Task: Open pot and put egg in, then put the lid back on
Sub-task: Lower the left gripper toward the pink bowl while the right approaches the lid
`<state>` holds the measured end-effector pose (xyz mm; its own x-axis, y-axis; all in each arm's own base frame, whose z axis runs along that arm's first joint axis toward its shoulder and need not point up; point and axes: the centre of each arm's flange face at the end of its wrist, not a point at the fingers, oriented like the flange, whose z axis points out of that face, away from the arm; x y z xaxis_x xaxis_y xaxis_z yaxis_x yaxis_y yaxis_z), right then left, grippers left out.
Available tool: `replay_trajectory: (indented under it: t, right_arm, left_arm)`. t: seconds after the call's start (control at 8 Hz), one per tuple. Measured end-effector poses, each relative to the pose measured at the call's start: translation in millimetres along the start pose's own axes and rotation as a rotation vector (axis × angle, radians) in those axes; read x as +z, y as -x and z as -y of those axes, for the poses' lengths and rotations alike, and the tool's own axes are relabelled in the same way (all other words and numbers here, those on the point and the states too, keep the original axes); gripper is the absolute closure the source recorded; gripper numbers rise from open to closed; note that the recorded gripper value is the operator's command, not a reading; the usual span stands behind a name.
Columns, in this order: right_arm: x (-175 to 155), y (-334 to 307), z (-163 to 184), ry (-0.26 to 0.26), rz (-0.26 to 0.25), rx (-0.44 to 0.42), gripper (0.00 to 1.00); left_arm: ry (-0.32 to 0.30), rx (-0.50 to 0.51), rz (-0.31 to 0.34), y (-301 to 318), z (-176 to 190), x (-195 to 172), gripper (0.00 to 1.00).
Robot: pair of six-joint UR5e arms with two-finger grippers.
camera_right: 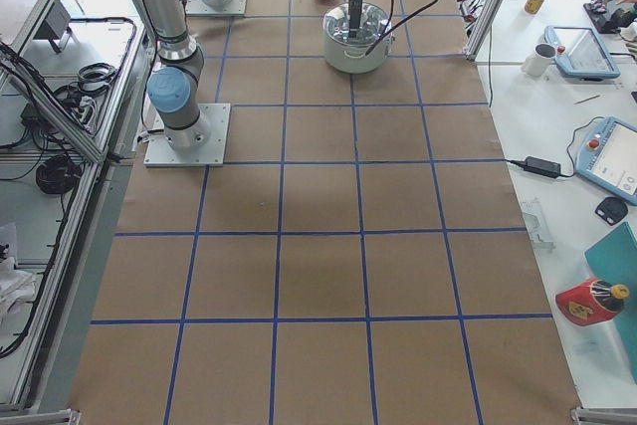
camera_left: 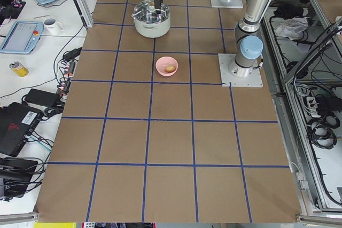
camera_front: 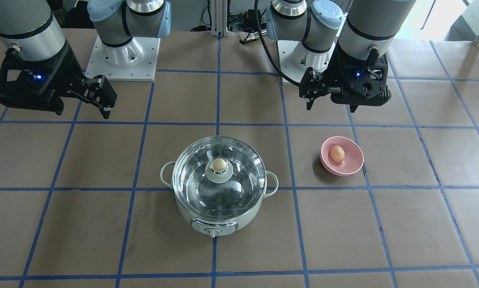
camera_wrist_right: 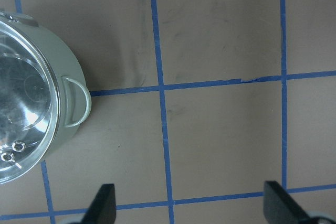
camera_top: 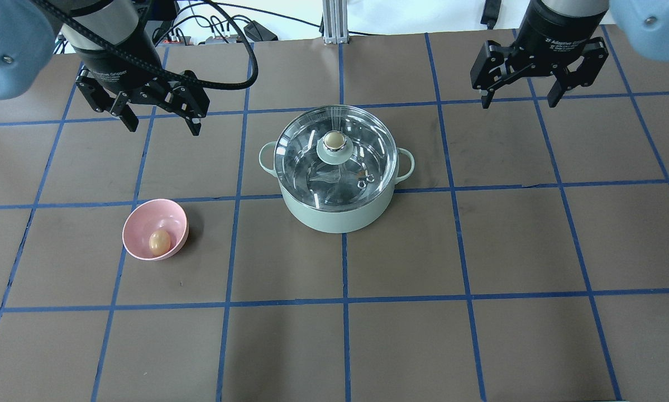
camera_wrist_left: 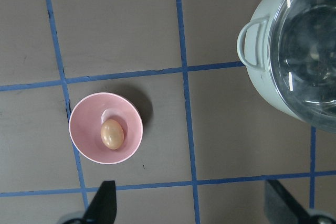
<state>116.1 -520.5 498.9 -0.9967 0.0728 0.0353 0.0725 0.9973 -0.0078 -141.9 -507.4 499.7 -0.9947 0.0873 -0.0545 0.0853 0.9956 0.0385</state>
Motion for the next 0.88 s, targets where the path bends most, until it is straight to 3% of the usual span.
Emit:
replay_trajectory:
  t: [0.5, 0.88]
  right_arm:
    - [1.9, 4.6, 1.8, -0.009, 0.007, -0.007, 0.0]
    - [2.2, 57.6, 2.6, -0.056, 0.079, -0.035, 0.0]
  left_arm:
    - [0.031, -0.001, 0.002, 6.9, 2.4, 15.8, 0.0]
    - [0.091, -0.001, -0.014, 69.5, 19.7, 86.0, 0.0]
